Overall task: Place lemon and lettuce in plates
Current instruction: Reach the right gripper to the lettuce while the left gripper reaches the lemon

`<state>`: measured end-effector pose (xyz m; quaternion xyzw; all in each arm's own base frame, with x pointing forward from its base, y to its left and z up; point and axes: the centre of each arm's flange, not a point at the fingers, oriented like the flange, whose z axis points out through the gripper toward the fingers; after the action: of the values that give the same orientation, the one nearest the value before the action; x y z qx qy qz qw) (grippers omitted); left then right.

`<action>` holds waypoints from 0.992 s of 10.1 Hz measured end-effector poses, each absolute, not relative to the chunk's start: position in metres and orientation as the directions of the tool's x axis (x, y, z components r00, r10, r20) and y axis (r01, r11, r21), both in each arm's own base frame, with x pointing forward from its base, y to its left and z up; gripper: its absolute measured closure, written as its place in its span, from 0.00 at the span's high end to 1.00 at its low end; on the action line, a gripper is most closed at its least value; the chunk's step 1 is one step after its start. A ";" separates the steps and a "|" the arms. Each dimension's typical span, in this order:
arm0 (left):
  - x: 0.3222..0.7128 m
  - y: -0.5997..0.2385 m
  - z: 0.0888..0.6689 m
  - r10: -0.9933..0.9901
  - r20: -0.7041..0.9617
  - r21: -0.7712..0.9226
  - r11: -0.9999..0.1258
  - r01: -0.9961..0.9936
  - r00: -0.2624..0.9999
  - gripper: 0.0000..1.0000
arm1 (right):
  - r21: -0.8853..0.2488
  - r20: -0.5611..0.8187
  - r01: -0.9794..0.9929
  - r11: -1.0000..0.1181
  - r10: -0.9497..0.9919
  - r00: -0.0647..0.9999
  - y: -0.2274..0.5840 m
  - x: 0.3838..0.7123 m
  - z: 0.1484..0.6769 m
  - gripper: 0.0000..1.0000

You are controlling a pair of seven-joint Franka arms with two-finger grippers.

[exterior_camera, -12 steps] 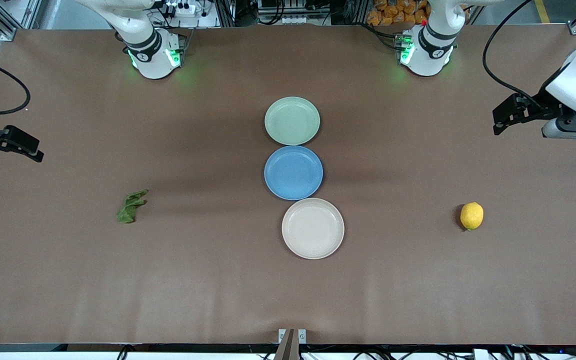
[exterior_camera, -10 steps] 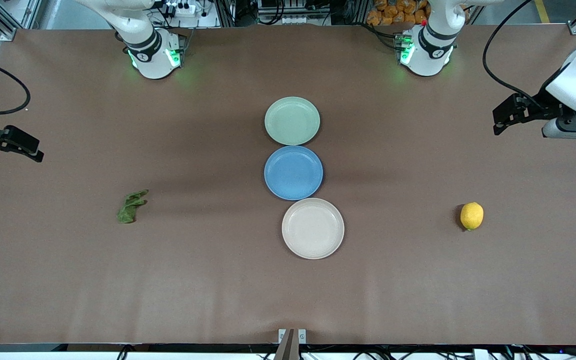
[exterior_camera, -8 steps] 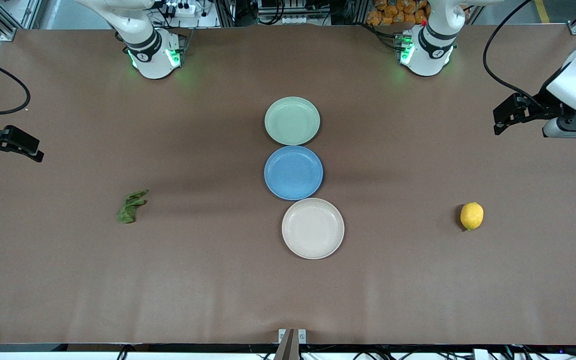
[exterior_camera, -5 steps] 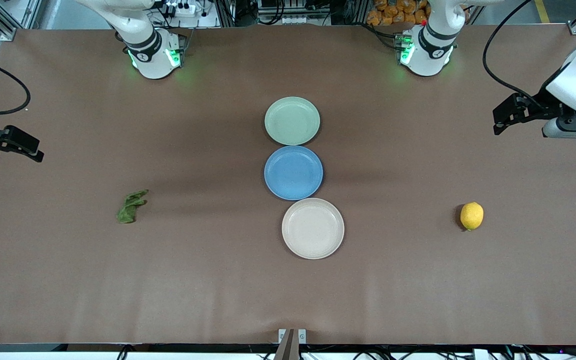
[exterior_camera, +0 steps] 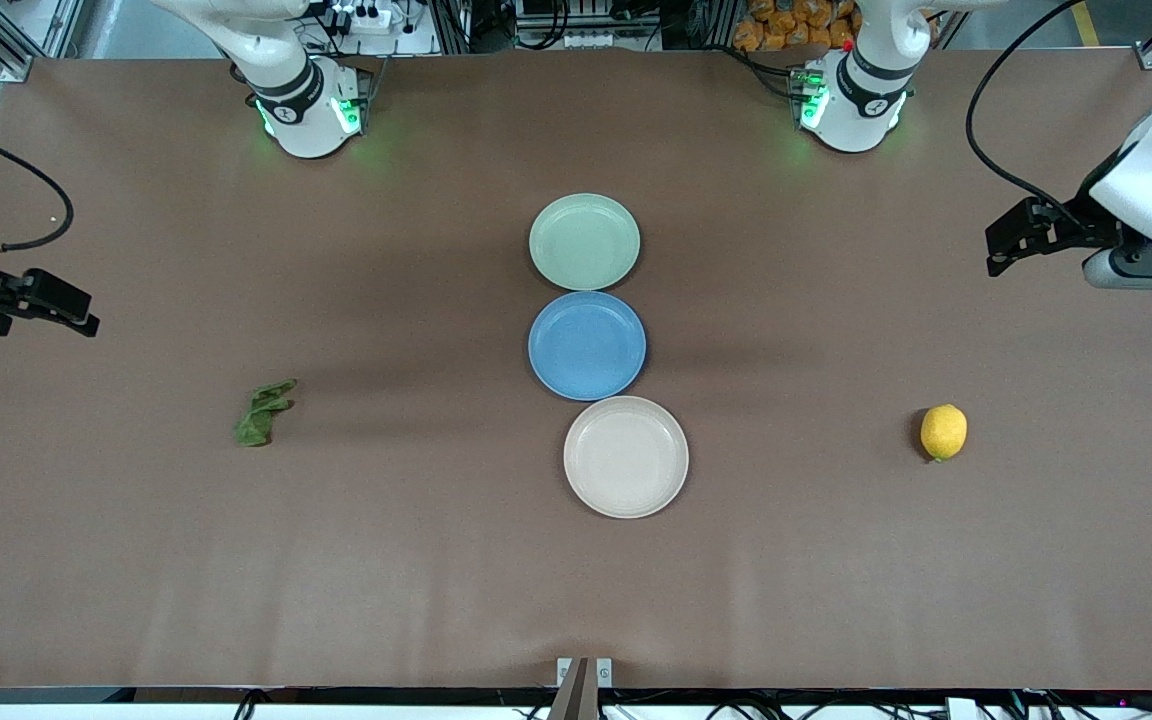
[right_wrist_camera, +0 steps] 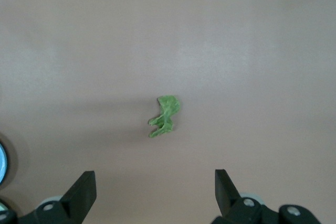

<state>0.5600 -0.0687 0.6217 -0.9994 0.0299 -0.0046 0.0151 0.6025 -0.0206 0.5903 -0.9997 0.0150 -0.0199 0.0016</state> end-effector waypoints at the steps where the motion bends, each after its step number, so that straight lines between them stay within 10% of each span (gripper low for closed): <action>1: 0.567 -0.060 0.608 -0.044 -0.017 -0.033 -0.998 -0.045 0.999 1.00 | -0.004 0.043 -0.029 -1.000 -0.029 0.999 -0.020 0.606 0.577 1.00; 10: 0.600 0.000 0.424 -0.111 -0.059 -0.118 -0.986 -0.117 0.992 1.00 | -0.007 -0.005 -0.024 -1.000 -0.024 1.000 -0.023 0.629 0.407 1.00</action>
<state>0.6002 -0.0001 0.4242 -0.9962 0.0571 0.0260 0.0607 0.6287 -0.0233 0.4068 -0.9999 0.0118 0.0027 0.0038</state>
